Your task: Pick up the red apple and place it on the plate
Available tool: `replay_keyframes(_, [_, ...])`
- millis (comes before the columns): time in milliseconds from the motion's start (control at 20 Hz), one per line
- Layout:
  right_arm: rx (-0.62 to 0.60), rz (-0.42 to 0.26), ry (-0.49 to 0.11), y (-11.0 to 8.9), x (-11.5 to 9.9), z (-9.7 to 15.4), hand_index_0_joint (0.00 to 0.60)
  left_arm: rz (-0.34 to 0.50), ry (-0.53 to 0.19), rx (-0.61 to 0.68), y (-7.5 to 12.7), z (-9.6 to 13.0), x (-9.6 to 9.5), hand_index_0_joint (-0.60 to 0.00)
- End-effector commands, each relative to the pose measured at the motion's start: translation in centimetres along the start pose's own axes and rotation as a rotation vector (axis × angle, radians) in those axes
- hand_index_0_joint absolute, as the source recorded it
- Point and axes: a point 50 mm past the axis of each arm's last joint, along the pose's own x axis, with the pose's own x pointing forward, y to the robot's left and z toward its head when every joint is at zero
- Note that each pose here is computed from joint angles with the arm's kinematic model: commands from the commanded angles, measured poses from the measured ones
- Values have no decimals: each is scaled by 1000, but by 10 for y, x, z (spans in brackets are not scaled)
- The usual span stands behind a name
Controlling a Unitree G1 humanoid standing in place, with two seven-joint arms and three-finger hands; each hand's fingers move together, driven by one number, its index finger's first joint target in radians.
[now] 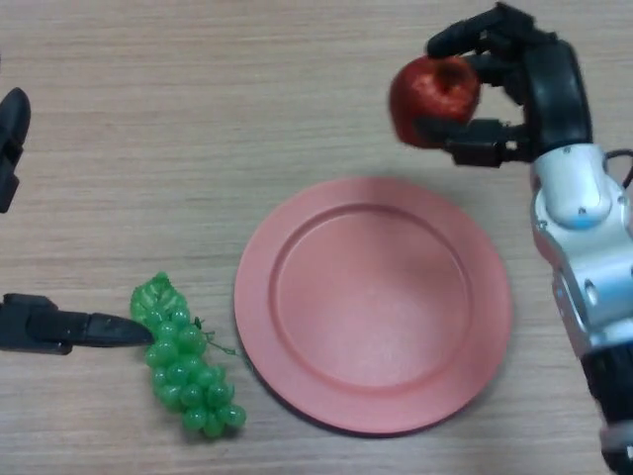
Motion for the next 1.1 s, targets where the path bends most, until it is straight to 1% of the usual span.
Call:
replay_keyframes(50, [40,-10,-193,-8,-13,38,600,10,-244,69,3,38,2,0])
replay_keyframes(200, [45,39,-170,2,-43,29,600,-22,-245,84,-1,43,6,0])
replay_keyframes(250, [27,60,-163,7,-51,24,600,-27,-246,78,-1,43,7,0])
replay_keyframes(350, [7,79,-142,18,-62,10,600,-32,-256,78,-2,45,7,0])
replay_keyframes(400, [-3,90,-134,24,-66,4,600,-36,-257,78,-5,43,7,0])
replay_keyframes(550, [-25,109,-116,37,-74,-8,600,-57,-231,55,-12,41,6,0])
replay_keyframes(650, [-95,110,-66,41,-74,-18,600,-75,-225,50,-14,41,5,0])
replay_keyframes(700, [-129,110,-55,41,-75,-20,600,-82,-221,47,-13,40,5,0])
replay_keyframes(750, [-144,120,-56,41,-76,-21,600,-84,-218,47,-13,39,5,0])
replay_keyframes(800, [-164,141,-76,42,-76,-20,600,-84,-216,47,-13,39,5,0])
replay_keyframes(850, [-170,155,-83,42,-77,-20,600,-81,-218,46,-13,39,5,0])
replay_keyframes(900, [-170,156,-84,42,-77,-20,500,-82,-218,46,-13,39,5,0])
replay_keyframes(950, [-170,161,-85,43,-77,-19,350,-83,-217,47,-14,39,5,0])
replay_keyframes(1000, [-169,166,-88,43,-78,-18,250,-86,-217,48,-15,40,5,0])
replay_keyframes(1050, [-164,177,-95,42,-80,-14,100,-90,-217,49,-16,41,5,0])
replay_keyframes(1100, [-148,194,-104,41,-82,-8,3,-95,-217,51,-17,42,5,0])
